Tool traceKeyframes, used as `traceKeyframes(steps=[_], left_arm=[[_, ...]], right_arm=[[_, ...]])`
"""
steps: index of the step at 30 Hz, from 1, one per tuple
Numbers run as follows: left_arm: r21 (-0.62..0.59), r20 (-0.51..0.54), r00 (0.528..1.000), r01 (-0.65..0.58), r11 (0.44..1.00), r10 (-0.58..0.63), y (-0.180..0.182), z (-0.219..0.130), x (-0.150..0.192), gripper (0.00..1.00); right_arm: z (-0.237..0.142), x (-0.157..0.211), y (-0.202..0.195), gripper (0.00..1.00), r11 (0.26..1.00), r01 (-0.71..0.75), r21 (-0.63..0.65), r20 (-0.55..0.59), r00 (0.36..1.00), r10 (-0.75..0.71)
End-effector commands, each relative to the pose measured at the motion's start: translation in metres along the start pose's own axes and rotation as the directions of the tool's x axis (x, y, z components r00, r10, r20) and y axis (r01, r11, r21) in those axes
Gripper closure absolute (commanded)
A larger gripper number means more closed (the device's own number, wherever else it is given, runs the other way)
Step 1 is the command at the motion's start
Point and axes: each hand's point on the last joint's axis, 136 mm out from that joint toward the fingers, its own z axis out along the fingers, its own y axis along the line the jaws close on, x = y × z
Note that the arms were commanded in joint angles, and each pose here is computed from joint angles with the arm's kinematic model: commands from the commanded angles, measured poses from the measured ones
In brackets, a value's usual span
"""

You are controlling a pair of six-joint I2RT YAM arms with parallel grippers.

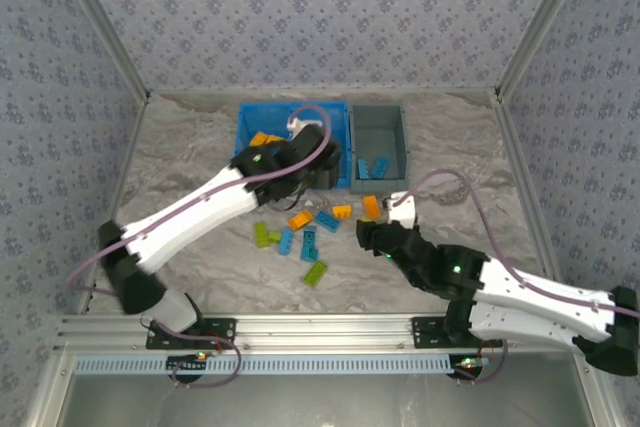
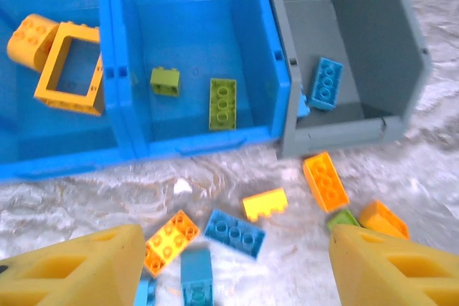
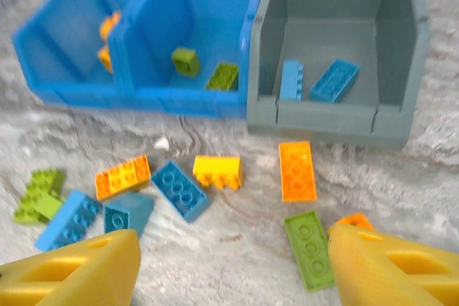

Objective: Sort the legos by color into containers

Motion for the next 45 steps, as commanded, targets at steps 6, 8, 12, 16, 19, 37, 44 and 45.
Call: traceKeyframes(steps=[6,8,12,16,19,37,44,45], left_arm=[[0.095,-0.063,0.998,0.026,0.995,-0.02,0.029,-0.016,0.1,0.3],[0.141,-0.042,0.998,0.054,0.989,-0.048,0.033,-0.024,0.114,0.3],[0.199,0.001,0.996,0.088,0.976,-0.09,0.052,-0.042,0.14,0.29],[0.231,0.031,0.986,0.154,0.961,-0.165,0.077,-0.051,0.155,0.28],[0.238,0.052,0.972,0.209,0.948,-0.227,0.094,-0.057,0.156,0.28],[0.236,0.062,0.968,0.223,0.946,-0.244,0.103,-0.059,0.157,0.28],[0.238,0.044,0.969,0.228,0.944,-0.244,0.101,-0.055,0.163,0.28],[0.239,0.042,0.969,0.227,0.944,-0.244,0.101,-0.054,0.163,0.28]], right_arm=[[0.057,0.066,0.039,0.27,0.979,0.086,-0.186,-0.379,0.913,-0.152],[0.072,0.079,0.036,0.27,0.972,0.103,-0.213,-0.426,0.885,-0.187],[0.097,0.089,0.036,0.26,0.953,0.12,-0.277,-0.468,0.85,-0.242],[0.118,0.1,0.041,0.25,0.933,0.171,-0.316,-0.517,0.794,-0.32],[0.137,0.108,0.037,0.26,0.93,0.219,-0.296,-0.55,0.757,-0.353],[0.196,0.111,0.055,0.36,0.897,0.336,-0.287,-0.551,0.709,-0.441],[0.194,0.11,0.065,0.53,0.889,0.341,-0.304,-0.537,0.71,-0.456],[0.192,0.111,0.066,0.56,0.888,0.344,-0.305,-0.535,0.709,-0.459]])
